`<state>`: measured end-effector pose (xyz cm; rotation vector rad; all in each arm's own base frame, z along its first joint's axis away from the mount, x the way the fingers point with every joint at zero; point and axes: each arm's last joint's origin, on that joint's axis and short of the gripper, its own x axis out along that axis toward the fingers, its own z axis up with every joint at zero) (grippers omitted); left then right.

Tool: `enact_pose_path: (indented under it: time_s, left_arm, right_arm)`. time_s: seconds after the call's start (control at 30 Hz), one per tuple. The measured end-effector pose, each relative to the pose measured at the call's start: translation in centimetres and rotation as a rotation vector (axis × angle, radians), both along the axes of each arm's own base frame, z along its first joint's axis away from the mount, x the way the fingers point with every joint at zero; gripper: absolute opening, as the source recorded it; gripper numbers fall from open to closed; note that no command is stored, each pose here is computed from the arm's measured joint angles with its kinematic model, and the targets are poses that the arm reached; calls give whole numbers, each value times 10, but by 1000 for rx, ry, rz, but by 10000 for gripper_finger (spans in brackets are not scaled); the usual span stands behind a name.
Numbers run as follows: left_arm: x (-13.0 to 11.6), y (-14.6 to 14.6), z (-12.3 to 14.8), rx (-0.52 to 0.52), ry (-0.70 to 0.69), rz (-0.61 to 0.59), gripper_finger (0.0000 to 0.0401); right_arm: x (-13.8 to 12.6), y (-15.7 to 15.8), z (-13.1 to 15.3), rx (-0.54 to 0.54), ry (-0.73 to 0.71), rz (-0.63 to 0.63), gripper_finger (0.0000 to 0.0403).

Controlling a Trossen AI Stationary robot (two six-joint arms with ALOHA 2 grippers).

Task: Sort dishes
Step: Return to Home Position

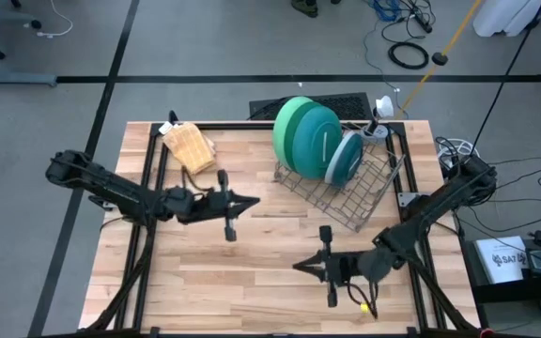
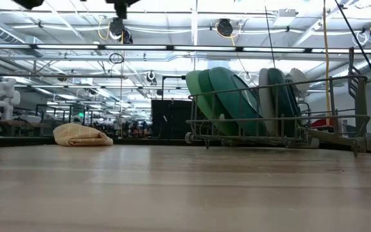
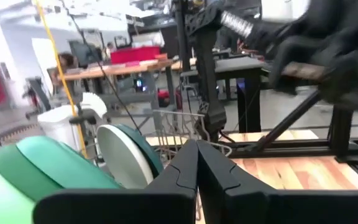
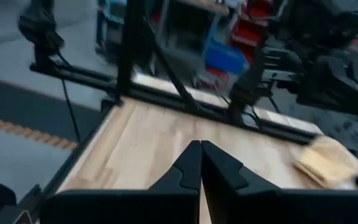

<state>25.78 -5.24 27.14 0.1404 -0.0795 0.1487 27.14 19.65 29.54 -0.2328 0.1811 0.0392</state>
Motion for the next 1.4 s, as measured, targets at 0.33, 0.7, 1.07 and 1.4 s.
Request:
enact_pose_path:
  time_s: [0.33,0.7,1.07,1.4]
  left_arm:
    - [-55,0,-42,29,-92,63,3]
    - [-89,20,-80,20,-34,89,2]
    - [-119,40,-97,-20,-28,82,2]
    - [-139,45,-97,-39,17,42,1]
  right_arm:
    - [-29,-73,-81,147,-216,72,1]
    - [-107,-143,-116,274,-300,86,0]
    - [-137,-159,-122,265,-263,-21,0]
    - [-150,-164,-123,224,-211,-54,0]
